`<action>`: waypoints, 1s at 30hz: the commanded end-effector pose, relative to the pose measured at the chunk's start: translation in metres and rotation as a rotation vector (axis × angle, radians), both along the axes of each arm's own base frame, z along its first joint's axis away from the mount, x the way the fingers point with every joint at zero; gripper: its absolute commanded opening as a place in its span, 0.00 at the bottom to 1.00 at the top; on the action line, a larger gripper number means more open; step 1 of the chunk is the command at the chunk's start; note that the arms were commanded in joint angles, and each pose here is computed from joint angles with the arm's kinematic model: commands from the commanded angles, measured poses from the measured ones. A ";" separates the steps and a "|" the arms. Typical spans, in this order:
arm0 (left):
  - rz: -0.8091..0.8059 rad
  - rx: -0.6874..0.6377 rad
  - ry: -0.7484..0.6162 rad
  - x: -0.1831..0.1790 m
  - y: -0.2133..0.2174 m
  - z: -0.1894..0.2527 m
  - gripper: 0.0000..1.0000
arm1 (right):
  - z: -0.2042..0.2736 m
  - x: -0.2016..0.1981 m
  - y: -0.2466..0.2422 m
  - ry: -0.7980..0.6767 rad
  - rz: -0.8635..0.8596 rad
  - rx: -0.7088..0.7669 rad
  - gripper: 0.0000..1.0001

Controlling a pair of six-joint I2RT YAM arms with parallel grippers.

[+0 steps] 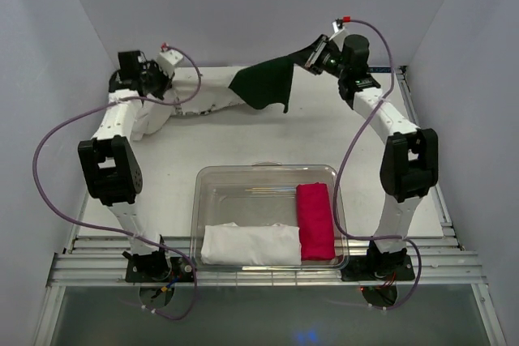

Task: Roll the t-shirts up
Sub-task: Place the T-shirt at the center of the board.

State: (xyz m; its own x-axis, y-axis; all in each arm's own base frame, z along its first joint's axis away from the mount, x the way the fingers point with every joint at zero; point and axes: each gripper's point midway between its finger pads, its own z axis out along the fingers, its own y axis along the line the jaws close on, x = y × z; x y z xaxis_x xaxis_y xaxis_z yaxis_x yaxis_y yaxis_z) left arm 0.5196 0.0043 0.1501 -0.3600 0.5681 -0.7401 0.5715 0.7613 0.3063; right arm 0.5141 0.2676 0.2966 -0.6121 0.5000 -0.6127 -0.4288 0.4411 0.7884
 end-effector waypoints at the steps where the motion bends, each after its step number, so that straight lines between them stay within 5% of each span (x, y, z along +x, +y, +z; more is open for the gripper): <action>1: -0.291 -0.151 -0.252 0.003 -0.036 0.149 0.00 | 0.147 -0.019 -0.048 -0.408 -0.121 -0.045 0.08; 3: -0.455 -0.204 -0.228 -0.021 -0.058 0.160 0.00 | 0.183 -0.036 -0.063 -0.515 -0.150 -0.069 0.08; 11: -0.622 -0.468 -0.151 -0.069 -0.086 0.177 0.00 | 0.271 -0.127 -0.085 -0.861 -0.192 -0.142 0.08; 23: -0.641 -0.492 -0.174 -0.068 -0.084 0.196 0.00 | 0.308 -0.153 -0.092 -0.972 -0.228 -0.141 0.08; 30: -0.682 -0.535 -0.260 -0.099 -0.099 0.272 0.00 | 0.344 -0.188 -0.116 -1.121 -0.361 -0.240 0.08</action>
